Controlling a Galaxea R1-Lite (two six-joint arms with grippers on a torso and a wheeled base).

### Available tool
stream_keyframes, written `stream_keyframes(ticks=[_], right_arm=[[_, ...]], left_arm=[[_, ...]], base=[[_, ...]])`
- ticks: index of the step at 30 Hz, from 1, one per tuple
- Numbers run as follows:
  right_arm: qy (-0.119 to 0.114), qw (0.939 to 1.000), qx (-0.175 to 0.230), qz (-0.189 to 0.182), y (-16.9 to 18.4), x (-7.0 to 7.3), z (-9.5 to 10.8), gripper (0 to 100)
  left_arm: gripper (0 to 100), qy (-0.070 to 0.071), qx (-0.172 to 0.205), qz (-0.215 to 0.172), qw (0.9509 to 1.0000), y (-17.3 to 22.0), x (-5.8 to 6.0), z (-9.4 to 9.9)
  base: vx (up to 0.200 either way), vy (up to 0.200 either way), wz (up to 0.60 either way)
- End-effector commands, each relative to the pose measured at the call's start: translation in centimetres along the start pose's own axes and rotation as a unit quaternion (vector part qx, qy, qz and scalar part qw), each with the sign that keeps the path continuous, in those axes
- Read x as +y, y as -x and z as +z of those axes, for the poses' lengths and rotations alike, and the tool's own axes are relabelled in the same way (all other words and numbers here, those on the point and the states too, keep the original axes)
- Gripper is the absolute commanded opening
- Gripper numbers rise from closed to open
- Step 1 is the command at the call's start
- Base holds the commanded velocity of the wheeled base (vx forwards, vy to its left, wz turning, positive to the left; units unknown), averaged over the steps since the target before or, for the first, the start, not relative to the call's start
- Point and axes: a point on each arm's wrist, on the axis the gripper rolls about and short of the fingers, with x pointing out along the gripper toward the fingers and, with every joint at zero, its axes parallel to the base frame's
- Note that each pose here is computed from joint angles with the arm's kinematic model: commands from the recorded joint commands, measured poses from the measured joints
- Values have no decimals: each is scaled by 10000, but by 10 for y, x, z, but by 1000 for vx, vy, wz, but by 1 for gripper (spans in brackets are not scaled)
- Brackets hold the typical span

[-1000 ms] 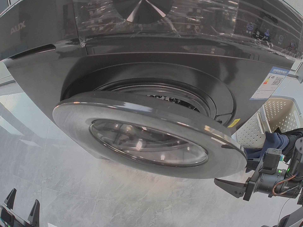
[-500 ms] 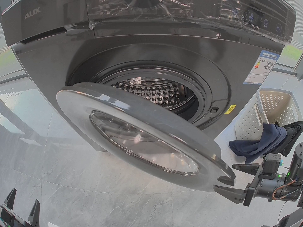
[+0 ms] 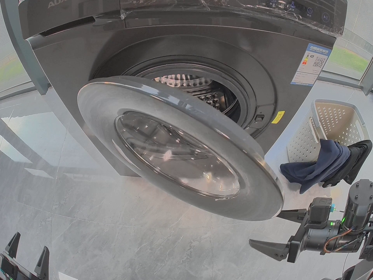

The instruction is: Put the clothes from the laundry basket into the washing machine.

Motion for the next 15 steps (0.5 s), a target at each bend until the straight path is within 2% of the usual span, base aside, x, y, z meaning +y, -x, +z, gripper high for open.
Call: stream_keyframes(ticks=[1,6,8,9,10,13,15], right_arm=[[6,9999,122,10,4,-1,-10,100],[-8,9991,342,-256,16,-10,-29,100],[-68,9981,404,-452,22,-17,-35,100],[-149,9966,438,-678,24,-23,-38,100],[-149,9966,438,-678,24,-23,-38,100],[-321,9925,408,-1110,25,-37,-38,100],[-309,9904,408,-1283,25,-43,-36,100]], left_arm=[[100,7,31,2,10000,0,0,-5],[100,-1,31,2,10000,0,0,-5],[100,7,31,2,10000,0,0,-5],[100,-1,31,2,10000,0,0,-5],[100,-1,31,2,10000,0,0,-5],[100,7,31,2,10000,0,0,-5],[100,-1,31,2,10000,0,0,-5]], base=[[0,0,0],[0,0,0],[0,0,0],[0,0,0],[0,0,0],[0,0,0],[0,0,0]])
